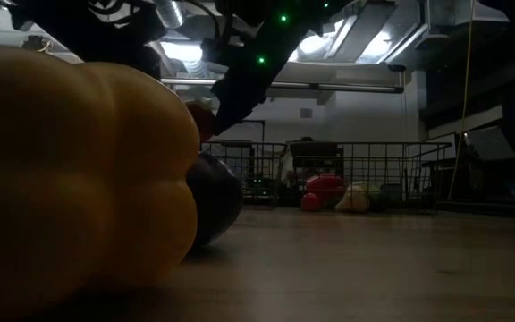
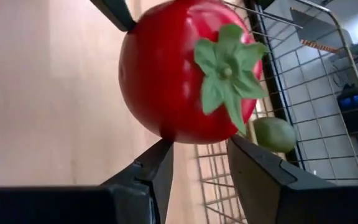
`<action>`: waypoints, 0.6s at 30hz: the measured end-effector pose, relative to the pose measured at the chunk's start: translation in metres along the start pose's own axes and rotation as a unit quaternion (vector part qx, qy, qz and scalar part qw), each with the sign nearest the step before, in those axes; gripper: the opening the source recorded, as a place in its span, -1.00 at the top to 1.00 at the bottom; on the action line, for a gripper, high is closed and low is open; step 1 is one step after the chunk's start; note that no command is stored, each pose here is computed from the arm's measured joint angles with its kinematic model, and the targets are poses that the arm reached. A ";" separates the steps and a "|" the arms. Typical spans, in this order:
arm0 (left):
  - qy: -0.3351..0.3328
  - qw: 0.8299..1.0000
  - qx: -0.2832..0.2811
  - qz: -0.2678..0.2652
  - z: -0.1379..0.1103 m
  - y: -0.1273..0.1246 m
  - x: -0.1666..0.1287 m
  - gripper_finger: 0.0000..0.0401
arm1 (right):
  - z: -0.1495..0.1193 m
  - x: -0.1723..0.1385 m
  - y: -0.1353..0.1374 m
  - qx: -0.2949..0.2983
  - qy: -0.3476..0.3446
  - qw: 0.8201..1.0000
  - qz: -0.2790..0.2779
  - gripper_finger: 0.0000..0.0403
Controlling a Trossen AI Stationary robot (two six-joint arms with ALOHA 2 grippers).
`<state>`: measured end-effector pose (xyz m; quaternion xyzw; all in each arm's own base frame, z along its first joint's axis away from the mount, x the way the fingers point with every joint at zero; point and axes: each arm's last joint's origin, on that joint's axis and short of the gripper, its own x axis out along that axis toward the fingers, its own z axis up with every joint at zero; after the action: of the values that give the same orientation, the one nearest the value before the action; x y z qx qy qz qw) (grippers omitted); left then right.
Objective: Sort produce into baskets
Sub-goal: Put the red tomato into the left gold wire basket
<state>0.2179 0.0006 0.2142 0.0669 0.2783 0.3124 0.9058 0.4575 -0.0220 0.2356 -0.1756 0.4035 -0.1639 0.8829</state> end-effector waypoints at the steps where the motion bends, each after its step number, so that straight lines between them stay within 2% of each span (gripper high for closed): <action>1: -0.003 1.000 0.001 0.005 0.001 0.002 0.002 0.21 | 0.000 0.001 -0.003 0.002 -0.001 1.000 -0.004 0.25; 9: -0.012 0.999 -0.001 0.052 0.008 0.023 0.016 0.21 | -0.003 0.010 -0.026 0.015 -0.003 0.999 -0.038 0.25; 14: -0.018 0.998 -0.013 0.051 0.012 0.038 0.026 0.21 | -0.004 0.016 -0.042 0.023 -0.009 0.998 -0.053 0.25; 18: -0.011 0.997 -0.015 0.073 0.012 0.050 0.032 0.21 | -0.005 0.020 -0.054 0.031 -0.018 0.997 -0.065 0.25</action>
<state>0.2183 0.0605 0.2241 0.0769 0.2578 0.3816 0.8843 0.4582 -0.0786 0.2436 -0.1766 0.3700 -0.2304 0.8825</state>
